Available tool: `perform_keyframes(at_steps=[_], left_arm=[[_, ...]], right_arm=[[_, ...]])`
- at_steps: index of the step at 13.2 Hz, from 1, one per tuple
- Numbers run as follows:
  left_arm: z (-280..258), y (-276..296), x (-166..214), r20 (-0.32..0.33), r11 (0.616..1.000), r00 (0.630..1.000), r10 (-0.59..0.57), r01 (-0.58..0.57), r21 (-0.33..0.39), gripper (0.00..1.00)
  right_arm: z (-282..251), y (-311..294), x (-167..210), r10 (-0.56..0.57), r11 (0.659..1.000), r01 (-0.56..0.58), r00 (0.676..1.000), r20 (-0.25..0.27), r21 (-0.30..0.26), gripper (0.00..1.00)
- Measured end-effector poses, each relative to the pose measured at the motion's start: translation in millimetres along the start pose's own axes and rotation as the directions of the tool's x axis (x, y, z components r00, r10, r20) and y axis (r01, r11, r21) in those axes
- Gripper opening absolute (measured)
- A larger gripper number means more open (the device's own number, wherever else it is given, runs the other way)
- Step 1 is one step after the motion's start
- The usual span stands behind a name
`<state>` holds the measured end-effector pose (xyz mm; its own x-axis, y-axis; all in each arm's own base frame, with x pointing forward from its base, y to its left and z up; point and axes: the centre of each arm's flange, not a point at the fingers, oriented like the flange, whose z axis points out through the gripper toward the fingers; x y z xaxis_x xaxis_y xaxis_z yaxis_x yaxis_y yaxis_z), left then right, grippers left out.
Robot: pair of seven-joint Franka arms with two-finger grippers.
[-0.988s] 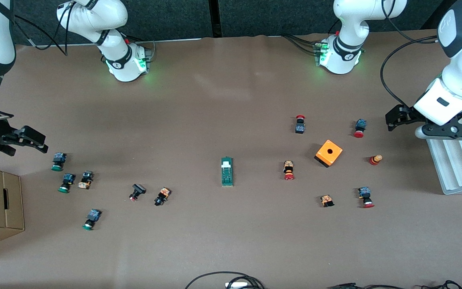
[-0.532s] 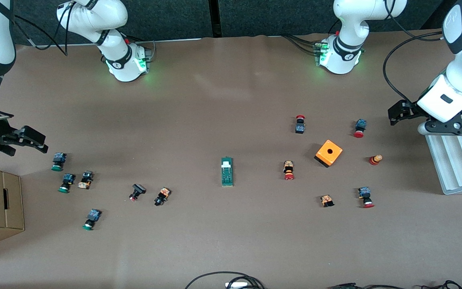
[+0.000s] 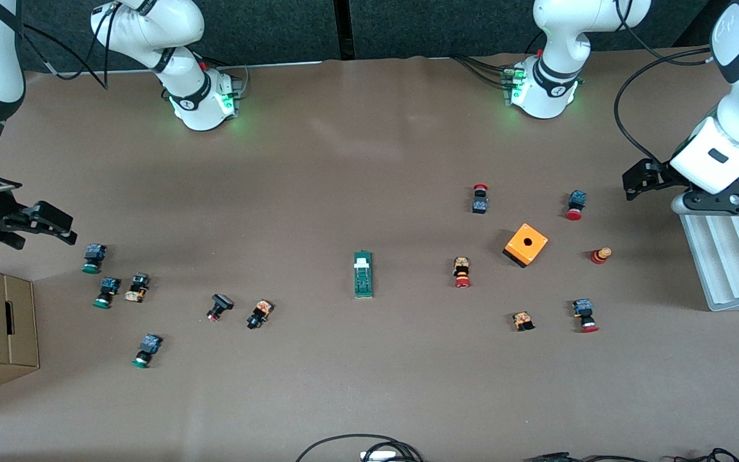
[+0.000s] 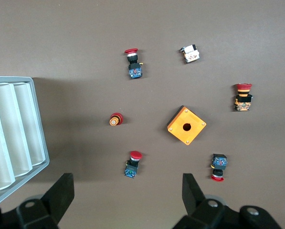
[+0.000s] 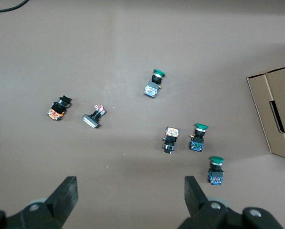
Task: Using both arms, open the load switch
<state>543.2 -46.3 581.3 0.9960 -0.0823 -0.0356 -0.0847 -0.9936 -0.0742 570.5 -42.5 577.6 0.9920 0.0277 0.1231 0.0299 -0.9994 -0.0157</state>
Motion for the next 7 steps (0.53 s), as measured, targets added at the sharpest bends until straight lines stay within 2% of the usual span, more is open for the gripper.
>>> perform_keyframes(at_steps=[7], left_arm=[[-1.5, 0.8, 0.2, -0.003, 1.0, 1.0, 0.001, -0.001, 0.0, 1.0]], right_arm=[[0.0, 0.0, 0.0, 0.0, 1.0, 0.0, 1.0, 0.0, 0.0, 1.0]])
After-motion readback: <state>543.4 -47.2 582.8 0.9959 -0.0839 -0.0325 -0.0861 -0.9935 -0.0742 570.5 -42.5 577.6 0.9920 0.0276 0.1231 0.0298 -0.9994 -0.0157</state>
